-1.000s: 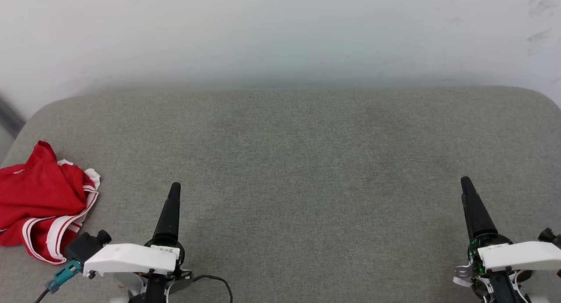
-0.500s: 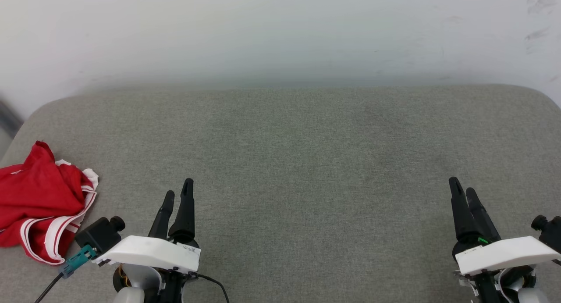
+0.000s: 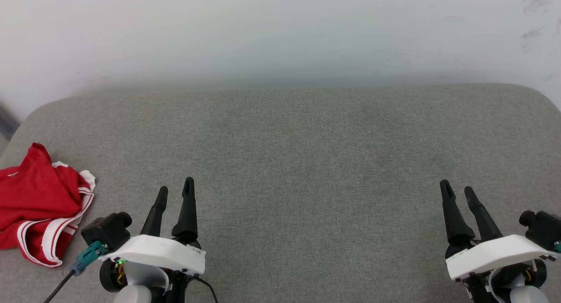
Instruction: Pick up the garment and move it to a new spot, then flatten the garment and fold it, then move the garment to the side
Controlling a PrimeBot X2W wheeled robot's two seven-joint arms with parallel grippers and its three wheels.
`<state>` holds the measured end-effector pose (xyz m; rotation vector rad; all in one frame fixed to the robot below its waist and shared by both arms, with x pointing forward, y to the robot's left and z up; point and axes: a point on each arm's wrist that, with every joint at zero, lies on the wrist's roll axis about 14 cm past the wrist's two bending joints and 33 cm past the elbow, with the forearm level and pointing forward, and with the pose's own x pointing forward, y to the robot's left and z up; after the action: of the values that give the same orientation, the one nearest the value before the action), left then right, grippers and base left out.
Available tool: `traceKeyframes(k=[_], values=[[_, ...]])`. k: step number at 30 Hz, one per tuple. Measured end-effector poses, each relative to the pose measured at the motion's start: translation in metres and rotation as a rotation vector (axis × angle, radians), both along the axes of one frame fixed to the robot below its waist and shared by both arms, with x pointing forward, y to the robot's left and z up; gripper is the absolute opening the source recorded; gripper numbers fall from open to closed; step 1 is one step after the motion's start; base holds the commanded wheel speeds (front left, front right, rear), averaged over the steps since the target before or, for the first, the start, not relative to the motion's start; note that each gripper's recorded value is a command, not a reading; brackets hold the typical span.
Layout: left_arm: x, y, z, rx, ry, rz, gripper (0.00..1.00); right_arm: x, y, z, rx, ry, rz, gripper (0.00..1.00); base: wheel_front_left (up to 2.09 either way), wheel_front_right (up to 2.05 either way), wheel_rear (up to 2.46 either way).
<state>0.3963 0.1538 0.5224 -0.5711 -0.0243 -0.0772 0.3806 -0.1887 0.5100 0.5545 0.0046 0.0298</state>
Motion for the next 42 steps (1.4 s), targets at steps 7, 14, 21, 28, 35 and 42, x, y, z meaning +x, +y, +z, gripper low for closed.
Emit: traceKeyframes(k=[7, 14, 21, 28, 35, 42], values=[[0.000, -0.003, -0.001, 0.093, -0.011, 0.000, 1.00, 0.000, 0.000, 0.000, -0.112, -0.002, 0.007, 1.00, 0.00, 0.00, 0.00], [-0.001, -0.006, 0.000, 0.182, -0.029, -0.005, 1.00, 0.000, 0.002, -0.002, -0.193, 0.002, 0.014, 1.00, 0.00, 0.00, 0.00], [-0.002, -0.009, 0.001, 0.259, -0.047, -0.009, 1.00, 0.001, 0.004, -0.004, -0.271, 0.006, 0.024, 1.00, 0.00, 0.00, 0.00], [-0.002, -0.012, 0.001, 0.324, -0.062, -0.014, 1.00, 0.001, 0.007, -0.006, -0.340, 0.008, 0.033, 1.00, 0.00, 0.00, 0.00], [-0.002, -0.015, 0.000, 0.382, -0.076, -0.018, 1.00, 0.002, 0.007, -0.006, -0.394, 0.000, 0.034, 1.00, 0.00, 0.00, 0.00], [-0.003, -0.018, 0.000, 0.431, -0.091, -0.020, 1.00, 0.002, 0.005, -0.001, -0.439, -0.019, 0.022, 1.00, 0.00, 0.00, 0.00]])
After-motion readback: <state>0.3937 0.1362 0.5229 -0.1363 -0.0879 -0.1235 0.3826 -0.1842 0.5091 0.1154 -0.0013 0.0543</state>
